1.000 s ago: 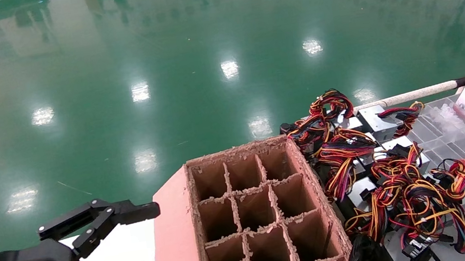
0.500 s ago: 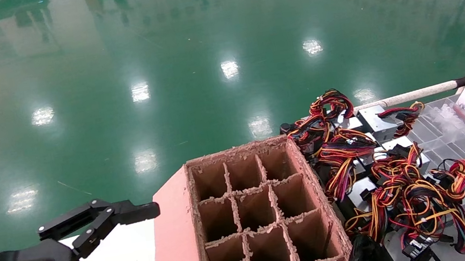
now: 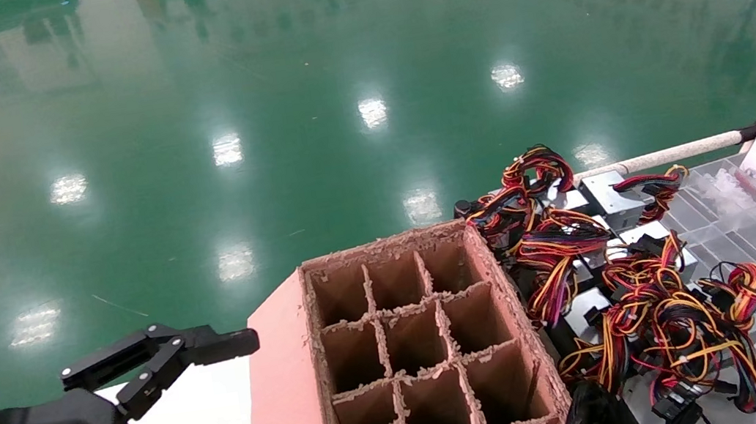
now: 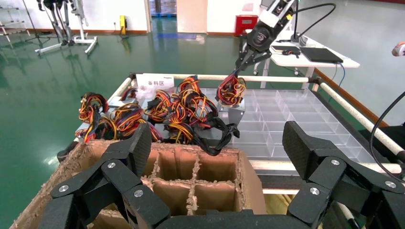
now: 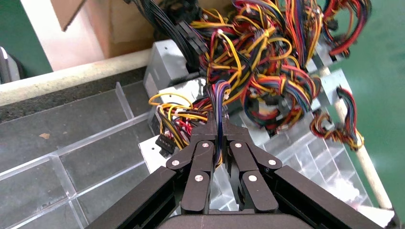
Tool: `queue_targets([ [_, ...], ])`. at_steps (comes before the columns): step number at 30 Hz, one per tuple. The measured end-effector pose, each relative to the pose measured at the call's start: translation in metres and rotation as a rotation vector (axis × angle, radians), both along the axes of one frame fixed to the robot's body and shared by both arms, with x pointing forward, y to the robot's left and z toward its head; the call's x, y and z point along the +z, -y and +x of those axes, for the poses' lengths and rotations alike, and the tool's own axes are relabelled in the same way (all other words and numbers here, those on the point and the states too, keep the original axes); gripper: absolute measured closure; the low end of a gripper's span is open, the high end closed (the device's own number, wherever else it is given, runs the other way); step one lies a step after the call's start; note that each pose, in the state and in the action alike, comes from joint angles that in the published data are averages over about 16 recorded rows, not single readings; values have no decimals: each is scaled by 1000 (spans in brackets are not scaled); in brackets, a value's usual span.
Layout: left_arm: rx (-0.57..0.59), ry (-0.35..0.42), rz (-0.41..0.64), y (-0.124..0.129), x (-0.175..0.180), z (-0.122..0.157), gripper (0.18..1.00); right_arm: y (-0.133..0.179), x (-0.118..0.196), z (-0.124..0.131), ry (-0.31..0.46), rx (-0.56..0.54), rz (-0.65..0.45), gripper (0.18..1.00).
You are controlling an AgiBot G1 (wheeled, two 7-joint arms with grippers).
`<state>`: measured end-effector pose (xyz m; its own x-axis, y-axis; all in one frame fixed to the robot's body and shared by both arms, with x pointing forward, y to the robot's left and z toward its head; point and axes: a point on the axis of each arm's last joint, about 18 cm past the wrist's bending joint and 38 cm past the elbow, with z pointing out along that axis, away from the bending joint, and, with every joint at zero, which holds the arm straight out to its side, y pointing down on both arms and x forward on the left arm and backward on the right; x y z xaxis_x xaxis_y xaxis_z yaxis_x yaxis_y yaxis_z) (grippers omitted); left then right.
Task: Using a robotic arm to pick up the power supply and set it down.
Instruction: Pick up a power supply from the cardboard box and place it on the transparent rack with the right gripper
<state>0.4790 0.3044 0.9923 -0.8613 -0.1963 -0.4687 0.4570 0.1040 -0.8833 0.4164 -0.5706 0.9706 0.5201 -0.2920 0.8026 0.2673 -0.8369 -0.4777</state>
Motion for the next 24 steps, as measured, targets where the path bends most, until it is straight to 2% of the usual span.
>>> queue_targets([
  [13, 0, 0, 0, 0, 0, 0, 184, 15, -15, 17, -1, -71, 87, 986],
  [24, 1, 0, 0, 0, 0, 0, 184, 16, -17, 22, 4, -78, 104, 950],
])
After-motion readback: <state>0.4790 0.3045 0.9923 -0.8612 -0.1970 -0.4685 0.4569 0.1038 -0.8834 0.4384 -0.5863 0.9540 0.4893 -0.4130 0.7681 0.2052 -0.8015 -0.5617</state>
